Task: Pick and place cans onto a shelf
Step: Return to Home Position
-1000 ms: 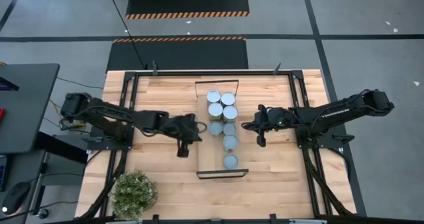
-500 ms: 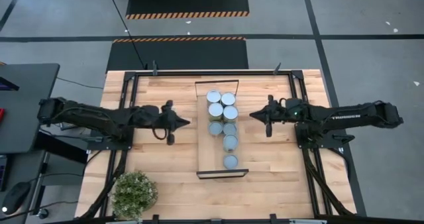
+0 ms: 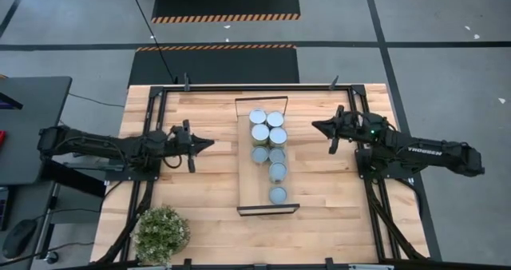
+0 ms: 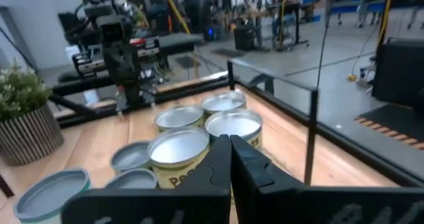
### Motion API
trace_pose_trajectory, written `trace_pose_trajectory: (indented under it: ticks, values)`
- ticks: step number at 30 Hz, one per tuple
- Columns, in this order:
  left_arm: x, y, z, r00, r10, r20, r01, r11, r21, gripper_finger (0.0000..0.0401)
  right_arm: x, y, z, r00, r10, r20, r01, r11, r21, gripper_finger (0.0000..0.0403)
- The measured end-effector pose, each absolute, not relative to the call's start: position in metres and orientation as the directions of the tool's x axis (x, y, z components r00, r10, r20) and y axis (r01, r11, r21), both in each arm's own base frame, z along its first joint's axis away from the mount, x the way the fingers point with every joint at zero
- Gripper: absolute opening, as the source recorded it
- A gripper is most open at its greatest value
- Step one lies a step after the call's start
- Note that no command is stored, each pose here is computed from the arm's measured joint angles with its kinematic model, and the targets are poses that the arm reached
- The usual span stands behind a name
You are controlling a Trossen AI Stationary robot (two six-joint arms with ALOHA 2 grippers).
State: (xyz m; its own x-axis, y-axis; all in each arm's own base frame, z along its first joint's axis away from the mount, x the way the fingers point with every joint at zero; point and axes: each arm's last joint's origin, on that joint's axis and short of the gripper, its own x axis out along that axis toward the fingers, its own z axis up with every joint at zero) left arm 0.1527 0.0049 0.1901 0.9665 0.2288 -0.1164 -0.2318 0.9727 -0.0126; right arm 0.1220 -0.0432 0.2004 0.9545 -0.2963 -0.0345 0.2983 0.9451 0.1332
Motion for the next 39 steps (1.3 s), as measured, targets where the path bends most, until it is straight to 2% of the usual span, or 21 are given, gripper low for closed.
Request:
trace_pose_trajectory:
  ticks: [14,20,32,39]
  values:
    - [0.127,0.006,0.177,0.961,0.274,-0.045,-0.276,0.961,-0.028,0.0000,0.105,-0.043,0.186,0.945,-0.325,0.045,0.314,0.935,0.168,0.0003]
    - [0.119,0.006,0.167,0.962,0.272,-0.013,-0.272,0.961,-0.053,0.0000,0.099,-0.045,0.174,0.929,-0.364,0.070,0.345,0.919,0.191,0.0003]
    - [0.112,0.004,0.170,0.968,0.248,0.018,-0.246,0.966,-0.072,0.0000,0.093,-0.049,0.177,0.884,-0.456,0.103,0.424,0.875,0.232,0.0005]
    - [0.112,0.004,0.171,0.968,0.248,0.029,-0.242,0.962,-0.129,0.0024,0.093,-0.050,0.177,0.873,-0.477,0.102,0.439,0.859,0.263,0.0023]
